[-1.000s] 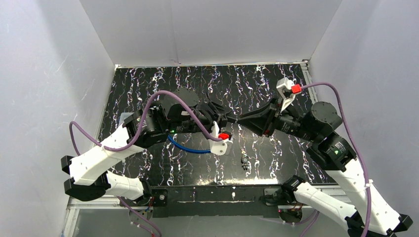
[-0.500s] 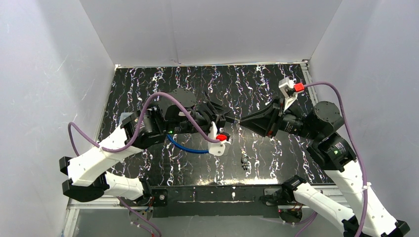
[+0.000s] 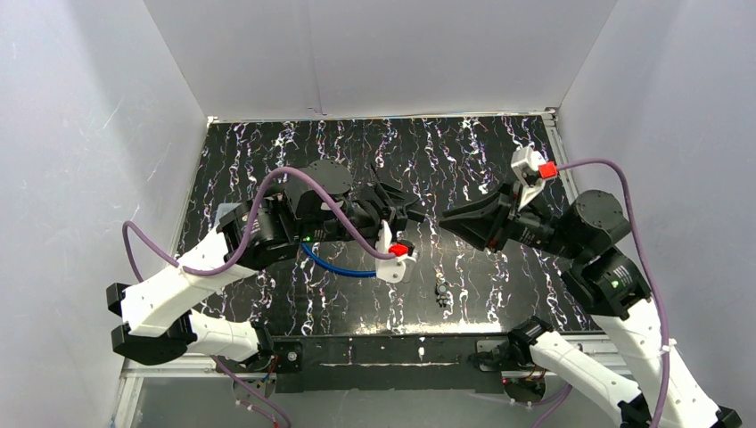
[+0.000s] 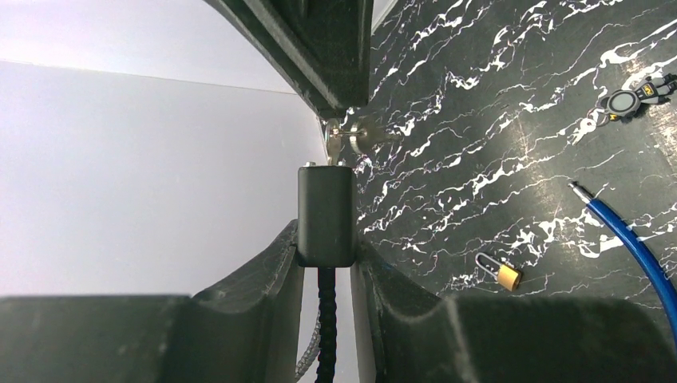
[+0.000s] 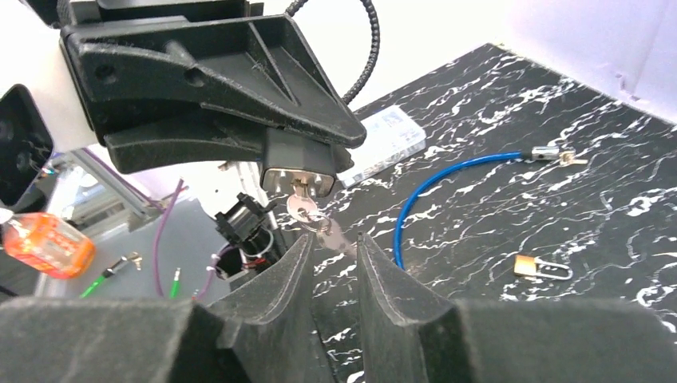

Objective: Unlock with the key

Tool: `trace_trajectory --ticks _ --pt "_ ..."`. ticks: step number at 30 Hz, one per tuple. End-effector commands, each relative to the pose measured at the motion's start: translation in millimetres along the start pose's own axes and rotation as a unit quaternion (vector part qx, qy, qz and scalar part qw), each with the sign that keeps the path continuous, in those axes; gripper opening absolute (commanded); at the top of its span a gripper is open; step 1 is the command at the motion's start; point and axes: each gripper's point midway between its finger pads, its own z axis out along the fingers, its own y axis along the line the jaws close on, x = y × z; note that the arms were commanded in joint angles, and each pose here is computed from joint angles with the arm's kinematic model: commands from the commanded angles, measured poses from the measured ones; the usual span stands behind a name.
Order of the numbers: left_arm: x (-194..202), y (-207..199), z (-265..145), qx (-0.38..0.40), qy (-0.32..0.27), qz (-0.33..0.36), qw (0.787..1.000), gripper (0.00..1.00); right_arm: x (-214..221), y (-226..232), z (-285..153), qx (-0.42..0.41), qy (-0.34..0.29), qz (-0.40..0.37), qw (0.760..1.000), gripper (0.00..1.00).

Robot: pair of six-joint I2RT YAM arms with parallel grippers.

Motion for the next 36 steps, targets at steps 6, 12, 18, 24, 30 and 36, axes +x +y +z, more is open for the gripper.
trace_trajectory --ticks 6,12,18,24,30,36 --pt "-15.3 12.3 -10.8 -0.021 -0.028 0.003 0.999 0.0 -17.8 4.2 -9.6 0.006 -0.032 -0.115 0.993 0.36" --pt "-15.3 12.0 -7.2 -0.017 -0.028 0.0 0.999 0.0 -25.8 12.6 -7.9 -0.013 -0.039 -0.149 0.988 0.35" --pt "-14.9 12.7 -7.7 -0.019 -0.027 -0.001 0.999 0.0 -23.0 16.8 -0.8 -0.035 -0.029 -0.151 0.988 0.19" --pt "-16.7 14.3 -7.9 -0.02 -0.03 -0.018 0.999 0.0 -23.2 18.6 4.6 -0.044 -0.025 -0.157 0.986 0.09" --pt "-17.7 6.5 -7.2 -0.001 -0.032 -0.04 0.999 0.0 -25.6 19.5 10.4 -0.049 -0.024 -0.157 0.986 0.01" --pt "-14.6 0.1 -8.5 0.011 -0.023 -0.048 0.999 0.0 -23.7 16.4 9.1 -0.036 -0.018 -0.164 0.986 0.02"
